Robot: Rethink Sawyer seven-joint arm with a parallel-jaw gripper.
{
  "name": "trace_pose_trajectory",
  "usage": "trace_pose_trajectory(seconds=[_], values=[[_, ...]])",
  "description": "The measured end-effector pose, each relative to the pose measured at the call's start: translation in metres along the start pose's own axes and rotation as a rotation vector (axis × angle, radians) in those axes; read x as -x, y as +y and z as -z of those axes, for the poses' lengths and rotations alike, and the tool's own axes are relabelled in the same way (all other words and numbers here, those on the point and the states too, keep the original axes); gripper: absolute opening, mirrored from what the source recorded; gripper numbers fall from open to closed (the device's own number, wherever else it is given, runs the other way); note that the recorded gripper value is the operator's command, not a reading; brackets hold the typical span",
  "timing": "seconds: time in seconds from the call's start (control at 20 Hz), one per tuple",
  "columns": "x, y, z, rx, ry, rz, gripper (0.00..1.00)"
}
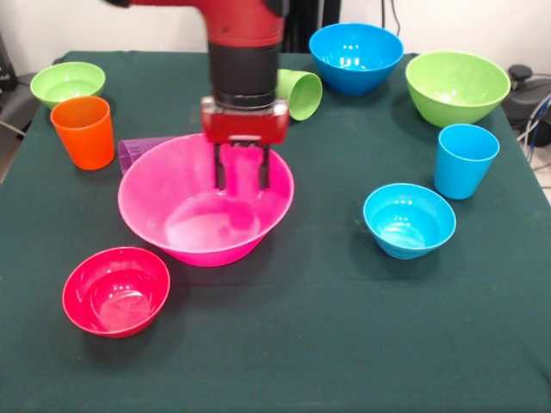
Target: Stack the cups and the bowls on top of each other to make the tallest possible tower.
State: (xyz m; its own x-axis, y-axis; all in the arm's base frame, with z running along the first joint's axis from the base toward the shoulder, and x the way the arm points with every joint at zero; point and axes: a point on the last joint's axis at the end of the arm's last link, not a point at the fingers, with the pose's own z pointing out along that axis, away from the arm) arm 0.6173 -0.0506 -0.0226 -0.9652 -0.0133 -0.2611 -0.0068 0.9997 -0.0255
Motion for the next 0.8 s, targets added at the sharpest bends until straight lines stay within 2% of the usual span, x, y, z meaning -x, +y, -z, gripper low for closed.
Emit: trace_pose_trajectory(seconds=[0.15, 0.2, 0.25, 0.5, 0.8], values=[[0.005, 0.020, 0.012, -0.016, -0.008, 0.046, 1.00], [0.009, 0.034, 0.023, -0.027, -0.013, 0.066, 1.00], [0.010, 0.039, 0.028, -0.032, -0.014, 0.071, 1.00], [0.015, 0.076, 0.061, -0.077, -0.007, 0.082, 1.00], [0.018, 0.111, 0.087, -0.102, -0.013, 0.071, 1.00]])
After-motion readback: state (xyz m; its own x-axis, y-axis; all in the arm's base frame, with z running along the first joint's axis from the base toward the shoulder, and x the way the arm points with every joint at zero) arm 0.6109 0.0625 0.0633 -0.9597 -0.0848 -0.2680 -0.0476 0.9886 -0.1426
